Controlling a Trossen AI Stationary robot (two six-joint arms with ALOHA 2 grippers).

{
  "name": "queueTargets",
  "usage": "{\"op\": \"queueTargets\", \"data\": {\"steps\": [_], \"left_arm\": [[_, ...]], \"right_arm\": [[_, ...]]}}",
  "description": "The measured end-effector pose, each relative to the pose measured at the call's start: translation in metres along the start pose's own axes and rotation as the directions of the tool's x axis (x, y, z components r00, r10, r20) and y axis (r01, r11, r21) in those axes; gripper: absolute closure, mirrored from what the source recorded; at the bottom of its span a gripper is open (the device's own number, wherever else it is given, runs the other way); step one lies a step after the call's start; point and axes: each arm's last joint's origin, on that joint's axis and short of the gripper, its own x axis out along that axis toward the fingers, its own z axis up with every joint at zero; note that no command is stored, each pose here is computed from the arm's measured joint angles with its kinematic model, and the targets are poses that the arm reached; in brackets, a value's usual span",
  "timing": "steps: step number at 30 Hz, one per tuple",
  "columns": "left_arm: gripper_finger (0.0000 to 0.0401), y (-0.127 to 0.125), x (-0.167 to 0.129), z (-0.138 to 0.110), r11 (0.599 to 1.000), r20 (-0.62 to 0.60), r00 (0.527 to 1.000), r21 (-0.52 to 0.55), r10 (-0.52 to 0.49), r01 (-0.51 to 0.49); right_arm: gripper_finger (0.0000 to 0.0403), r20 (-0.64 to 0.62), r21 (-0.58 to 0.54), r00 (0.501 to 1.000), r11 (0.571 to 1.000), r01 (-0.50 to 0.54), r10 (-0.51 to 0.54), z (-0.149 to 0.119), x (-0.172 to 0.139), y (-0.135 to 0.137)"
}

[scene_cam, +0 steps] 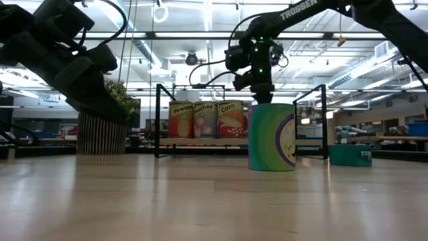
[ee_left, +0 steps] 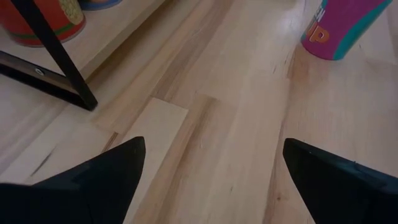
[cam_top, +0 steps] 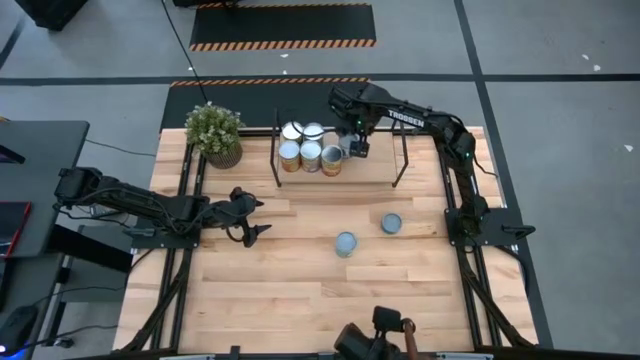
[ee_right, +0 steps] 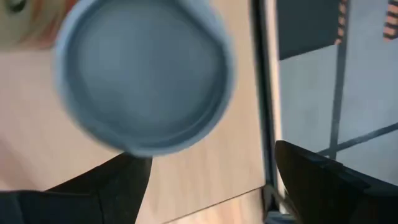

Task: Pick and place cans onto a shelf
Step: Put the canned mixed vegetables on the shelf, then put the canned chicken soup on the shelf

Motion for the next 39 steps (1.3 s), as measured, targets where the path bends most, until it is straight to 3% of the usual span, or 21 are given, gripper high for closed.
{"op": "queueTargets", "data": {"steps": [7, 12, 19, 28, 34, 39], "left_arm": [[0.0014, 0.000, 0.000, 0.000, 1.000, 0.000, 1.000, 0.000, 0.000, 0.000], [0.0014, 0.000, 0.000, 0.000, 1.000, 0.000, 1.000, 0.000, 0.000, 0.000], [0.0014, 0.000, 0.000, 0.000, 1.000, -0.001, 1.000, 0.002, 0.000, 0.000], [0.0014, 0.000, 0.000, 0.000, 1.000, -0.001, 1.000, 0.001, 0.000, 0.000], [0.0014, 0.000, 0.000, 0.000, 1.000, -0.003, 1.000, 0.002, 0.001, -0.001], [0.0014, 0.000, 0.000, -0.001, 1.000, -0.010, 1.000, 0.004, 0.003, -0.003]], "right_arm": [[0.0060, 0.140, 0.046, 0.990, 0.999, -0.029, 0.022, 0.009, 0.002, -0.010], [0.0060, 0.123, 0.008, 0.992, 1.000, -0.023, 0.022, 0.010, 0.000, -0.003], [0.0061, 0.124, 0.091, 0.983, 0.988, 0.127, -0.138, 0.009, 0.002, -0.023], [0.0061, 0.272, 0.096, 0.962, 0.995, -0.014, -0.013, 0.017, 0.001, -0.025], [0.0061, 0.237, 0.085, 0.968, 0.995, 0.058, -0.077, 0.018, -0.001, -0.020], [0.0061, 0.091, 0.089, 0.990, 0.991, 0.102, -0.110, 0.005, -0.001, -0.018]]}}
